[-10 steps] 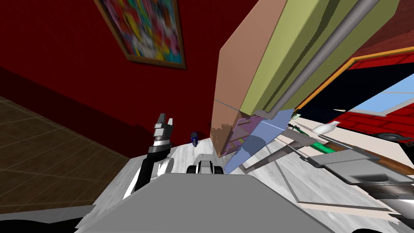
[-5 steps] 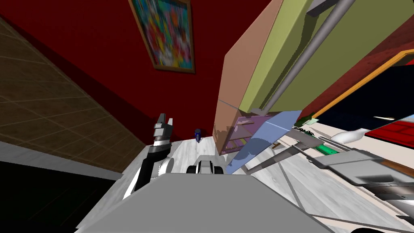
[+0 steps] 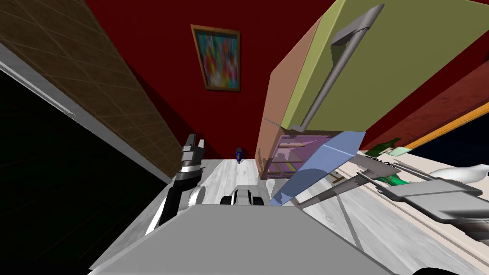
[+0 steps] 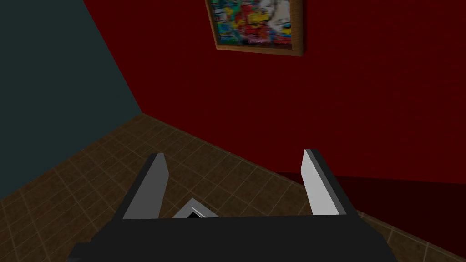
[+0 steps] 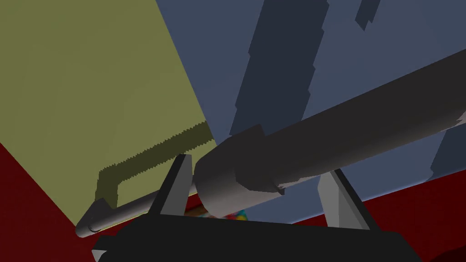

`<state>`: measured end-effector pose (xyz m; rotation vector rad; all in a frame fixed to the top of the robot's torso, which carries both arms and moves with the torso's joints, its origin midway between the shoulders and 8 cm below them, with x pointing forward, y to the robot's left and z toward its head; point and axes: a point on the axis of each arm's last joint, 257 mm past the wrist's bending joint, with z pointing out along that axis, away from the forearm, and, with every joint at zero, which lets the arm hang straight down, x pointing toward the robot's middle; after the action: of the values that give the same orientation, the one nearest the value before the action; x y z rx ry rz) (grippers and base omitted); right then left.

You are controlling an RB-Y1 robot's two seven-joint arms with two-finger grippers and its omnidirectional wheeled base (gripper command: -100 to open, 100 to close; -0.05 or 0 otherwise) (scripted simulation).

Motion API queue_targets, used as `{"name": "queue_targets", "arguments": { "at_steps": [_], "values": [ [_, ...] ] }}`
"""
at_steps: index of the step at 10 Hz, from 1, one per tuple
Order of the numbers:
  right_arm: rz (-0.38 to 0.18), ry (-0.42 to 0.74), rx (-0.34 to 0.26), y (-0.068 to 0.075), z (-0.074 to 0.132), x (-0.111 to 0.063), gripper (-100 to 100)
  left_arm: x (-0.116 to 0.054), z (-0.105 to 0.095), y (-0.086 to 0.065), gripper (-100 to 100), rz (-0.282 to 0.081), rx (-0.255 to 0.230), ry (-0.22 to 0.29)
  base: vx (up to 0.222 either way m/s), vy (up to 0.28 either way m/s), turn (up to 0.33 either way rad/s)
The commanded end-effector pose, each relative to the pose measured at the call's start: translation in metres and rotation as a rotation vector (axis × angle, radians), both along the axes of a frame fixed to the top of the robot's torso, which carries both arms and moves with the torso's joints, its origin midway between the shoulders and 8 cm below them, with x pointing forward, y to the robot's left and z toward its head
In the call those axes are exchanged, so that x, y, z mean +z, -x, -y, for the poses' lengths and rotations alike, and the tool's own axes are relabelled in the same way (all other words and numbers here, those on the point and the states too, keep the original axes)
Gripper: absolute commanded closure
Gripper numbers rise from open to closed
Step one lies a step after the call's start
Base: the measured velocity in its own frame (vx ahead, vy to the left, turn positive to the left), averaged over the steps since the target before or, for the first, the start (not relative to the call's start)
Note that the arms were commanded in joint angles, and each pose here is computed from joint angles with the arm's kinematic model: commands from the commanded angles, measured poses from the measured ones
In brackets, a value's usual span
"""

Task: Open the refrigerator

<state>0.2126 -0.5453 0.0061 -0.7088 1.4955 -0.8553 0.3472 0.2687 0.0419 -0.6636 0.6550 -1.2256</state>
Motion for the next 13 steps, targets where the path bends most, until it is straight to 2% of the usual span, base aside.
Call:
{"name": "queue_targets", "arguments": {
  "at_steps": [1,2,3,4,5,8,9,10,11,13],
  "values": [
    [0.007,0.009,-0.039,0.003,0.027,0.005,100,0.0,0.0,0.0,0,0.0,0.0,0.0,-0.211,-0.076,0.518],
    [0.004,0.001,-0.06,0.008,0.037,0.002,100,0.0,0.0,0.0,0,0.0,0.0,0.0,-0.211,-0.072,0.011],
    [0.01,0.012,-0.057,0.005,0.042,0.007,100,0.0,0.0,0.0,0,0.0,0.0,0.0,-0.28,-0.031,0.321],
    [0.005,0.002,-0.083,0.011,0.054,0.004,100,0.0,0.0,0.0,0,0.0,0.0,0.0,-0.249,-0.021,0.27],
    [0.011,0.01,-0.085,0.009,0.062,0.009,100,0.0,0.0,0.0,0,0.0,0.0,0.0,-0.275,-0.03,0.39],
    [0.012,0.003,-0.129,0.018,0.087,0.009,100,0.0,0.0,0.0,0,0.0,0.0,0.0,-0.257,-0.003,0.264],
    [0.02,0.012,-0.129,0.016,0.094,0.015,100,0.0,0.0,0.0,0,0.0,0.0,0.0,-0.251,0.019,0.371],
    [0.017,0.004,-0.151,0.022,0.103,0.012,100,0.0,0.0,0.0,0,0.0,0.0,0.0,-0.21,0.003,0.209],
    [0.025,0.015,-0.146,0.019,0.1,0.018,100,0.0,0.0,0.0,0,0.0,0.0,0.0,-0.065,-0.017,0.03],
    [0.024,0.014,-0.089,0.009,0.084,0.017,100,0.0,0.0,0.0,0,0.0,0.001,0.0,-0.17,-0.142,0.025]
  ]
}}
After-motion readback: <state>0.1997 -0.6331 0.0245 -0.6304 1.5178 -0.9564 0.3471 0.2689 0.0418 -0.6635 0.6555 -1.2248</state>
